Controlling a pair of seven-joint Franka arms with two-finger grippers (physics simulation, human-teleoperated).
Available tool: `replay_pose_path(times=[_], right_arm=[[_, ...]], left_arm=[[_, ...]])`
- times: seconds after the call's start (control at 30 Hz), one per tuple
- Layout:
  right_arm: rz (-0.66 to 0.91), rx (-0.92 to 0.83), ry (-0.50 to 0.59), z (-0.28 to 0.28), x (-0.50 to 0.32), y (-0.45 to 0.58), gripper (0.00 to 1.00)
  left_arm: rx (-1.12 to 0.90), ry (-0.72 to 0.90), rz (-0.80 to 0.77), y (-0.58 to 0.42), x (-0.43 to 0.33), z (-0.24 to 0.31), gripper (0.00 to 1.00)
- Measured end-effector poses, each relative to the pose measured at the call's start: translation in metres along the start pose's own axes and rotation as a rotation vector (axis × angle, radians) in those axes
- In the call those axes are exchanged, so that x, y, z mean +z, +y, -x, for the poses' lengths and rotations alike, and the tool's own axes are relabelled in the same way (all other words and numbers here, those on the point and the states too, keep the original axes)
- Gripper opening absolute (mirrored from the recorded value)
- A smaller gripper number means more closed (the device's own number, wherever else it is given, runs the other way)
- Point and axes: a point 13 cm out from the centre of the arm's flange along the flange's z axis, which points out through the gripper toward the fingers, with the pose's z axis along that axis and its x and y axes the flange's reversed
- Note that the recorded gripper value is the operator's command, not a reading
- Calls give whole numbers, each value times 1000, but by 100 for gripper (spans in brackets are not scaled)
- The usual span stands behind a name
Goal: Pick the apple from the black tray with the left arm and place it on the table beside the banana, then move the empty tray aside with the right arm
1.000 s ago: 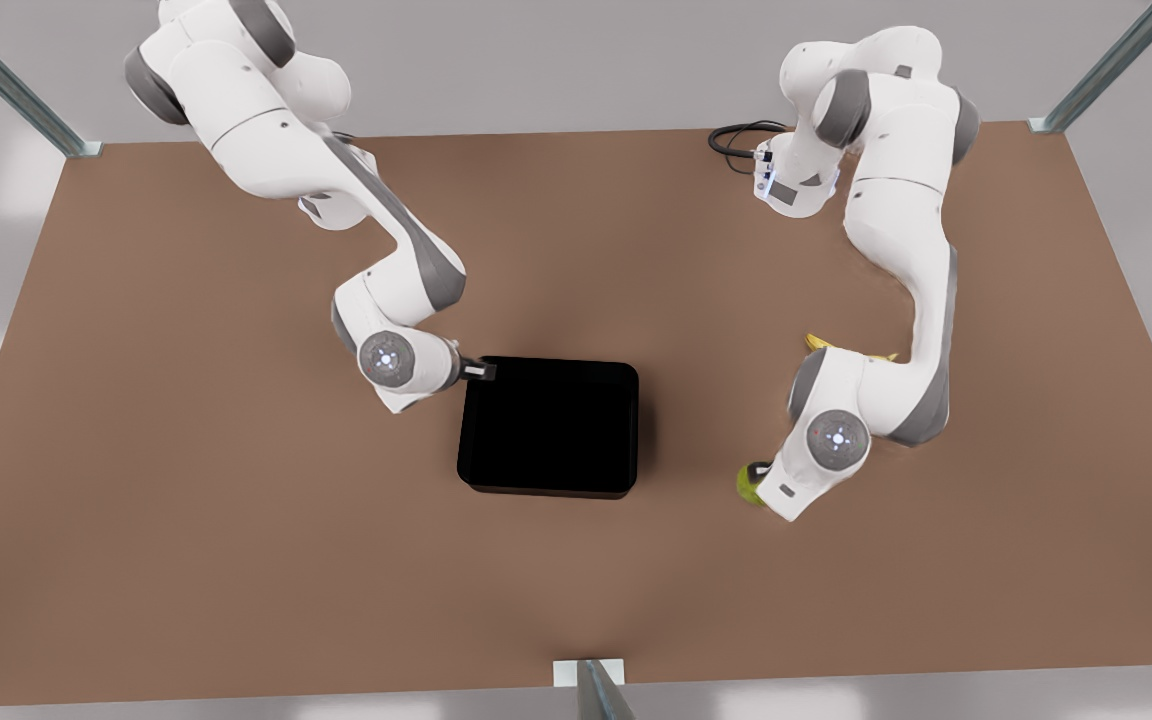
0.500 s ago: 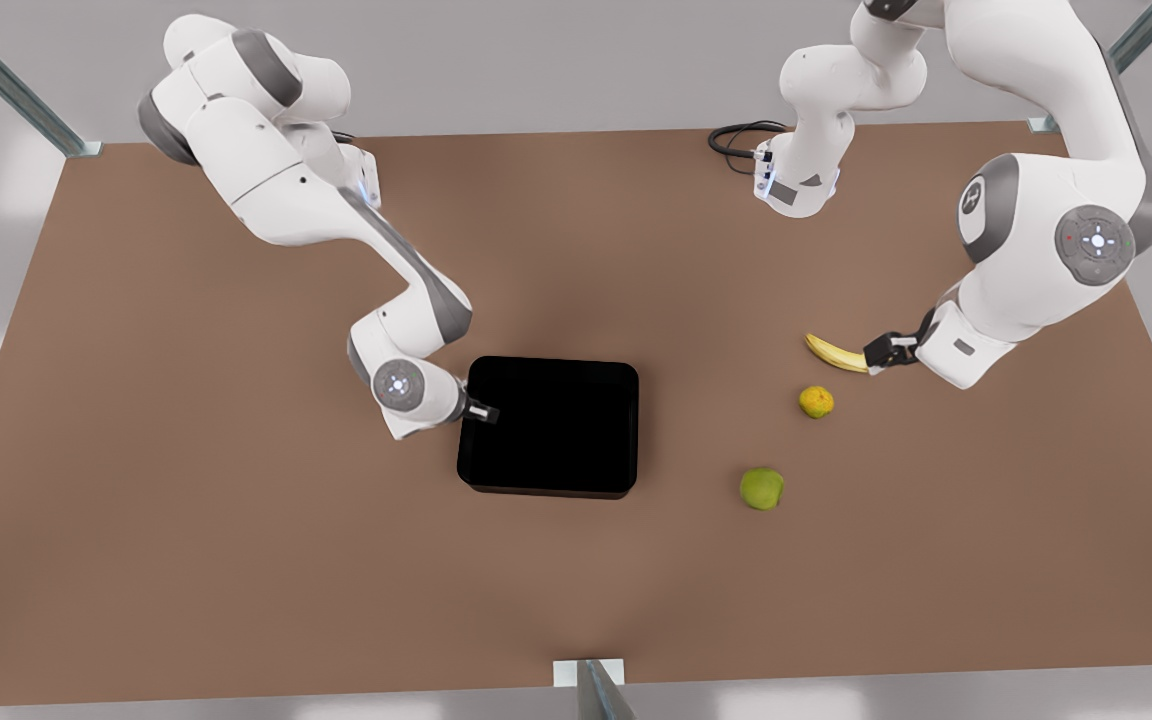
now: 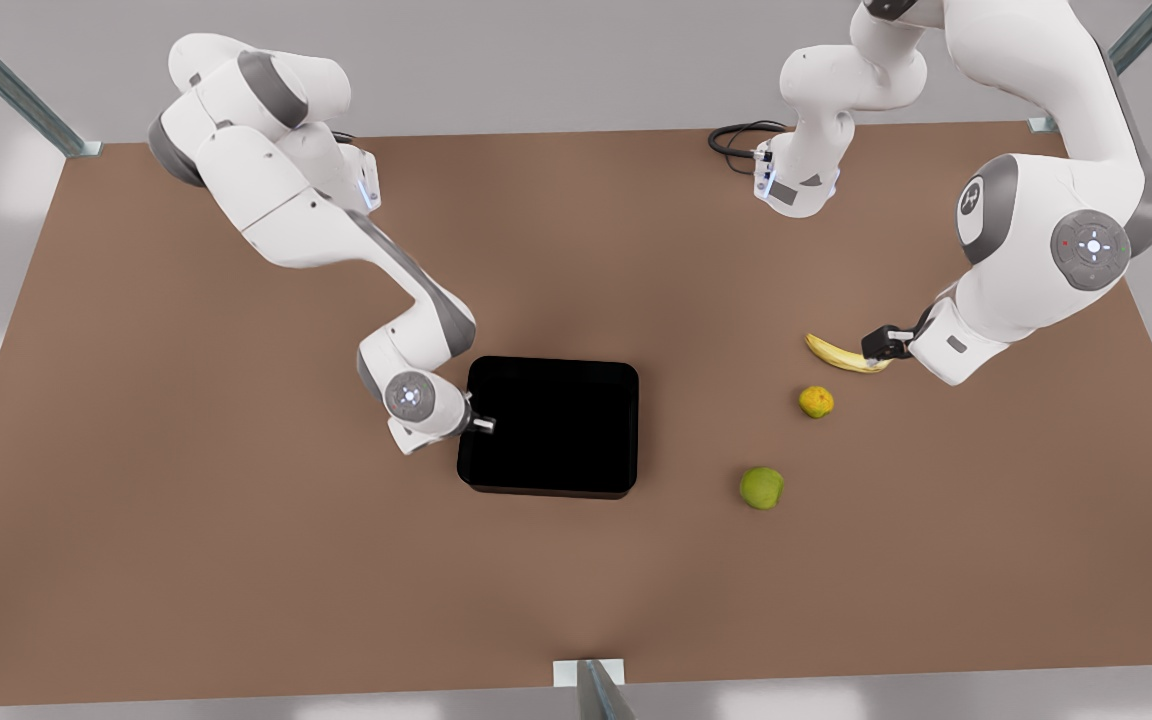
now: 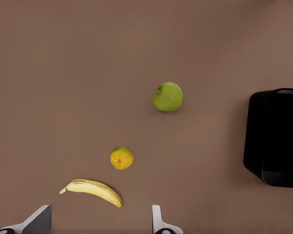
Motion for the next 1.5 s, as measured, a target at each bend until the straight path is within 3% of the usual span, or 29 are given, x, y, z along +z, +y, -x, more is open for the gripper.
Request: replay_pose_path(times=[0.17,0.7,0.97,1.27,1.5], right_arm=[[6,-8,0,2,1,3,29],[39,-51,-56,2,-54,20,20],[5,-65,-122,21,-166,-1,19],[-143,8,-60,97,-207,-166,19],[-186,-44,-20,154,-198,-276,18]], left_arm=[[15,1,4,0,1,0,100],[44,1,18,1,1,0,100],[50,1,19,1,0,0,100],[54,3,19,1,1,0,100],[56,2,19,1,1,0,100]])
